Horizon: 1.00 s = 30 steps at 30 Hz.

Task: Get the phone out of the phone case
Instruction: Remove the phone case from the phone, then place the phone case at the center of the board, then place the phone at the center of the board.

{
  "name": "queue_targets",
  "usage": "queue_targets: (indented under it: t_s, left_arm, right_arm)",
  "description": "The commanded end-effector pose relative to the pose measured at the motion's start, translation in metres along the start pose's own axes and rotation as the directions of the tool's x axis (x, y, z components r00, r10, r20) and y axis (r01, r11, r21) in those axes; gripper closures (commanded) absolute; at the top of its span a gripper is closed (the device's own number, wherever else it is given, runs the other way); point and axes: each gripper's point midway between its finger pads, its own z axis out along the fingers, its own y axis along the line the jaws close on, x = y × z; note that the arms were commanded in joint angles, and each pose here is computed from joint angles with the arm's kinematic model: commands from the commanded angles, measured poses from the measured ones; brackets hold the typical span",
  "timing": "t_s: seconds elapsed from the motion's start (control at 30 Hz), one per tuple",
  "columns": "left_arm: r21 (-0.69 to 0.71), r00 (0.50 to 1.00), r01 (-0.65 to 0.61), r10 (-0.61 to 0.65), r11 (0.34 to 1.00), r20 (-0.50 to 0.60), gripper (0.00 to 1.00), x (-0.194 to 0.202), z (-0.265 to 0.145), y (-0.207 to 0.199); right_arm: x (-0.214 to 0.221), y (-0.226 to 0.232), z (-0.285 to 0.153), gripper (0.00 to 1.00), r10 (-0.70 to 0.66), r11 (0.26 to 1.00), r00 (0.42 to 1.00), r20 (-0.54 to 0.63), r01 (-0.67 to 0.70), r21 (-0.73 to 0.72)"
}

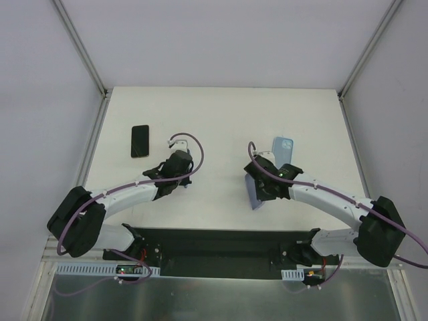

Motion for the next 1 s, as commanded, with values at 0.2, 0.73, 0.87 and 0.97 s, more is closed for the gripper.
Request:
queue_targets:
  t_s: [0.2,0.73,0.87,0.97]
  left_arm:
    - [-0.036,0.99,-0.027,0.032,0.999,0.136,1.0,-0.053,-0.019,-0.003]
    - [-0.439,0.933,-0.335,0.36,0.834,-0.029,1.0,-0.101,0.03,0.018]
    - [-0.441,0.921,-0.374,0.383,0.816,-0.071,1.0,-0.098,0.045,0.014]
    - [-0.438,0.913,-0.399,0.393,0.805,-0.109,1.0,-0.094,0.051,0.013]
  right_arm:
    - [-0.052,0.003,-0.01,0.99,0.174,0.982,0.98,0.099,-0.166,-0.085]
    - [-0.175,0.056,0.05,0.99,0.406,0.858,0.913,0.048,-0.363,-0.363]
    - [-0.178,0.064,0.07,0.97,0.414,0.849,0.91,0.0,-0.386,-0.36]
    - [-0.176,0.067,0.082,0.85,0.416,0.848,0.909,-0.027,-0.398,-0.349]
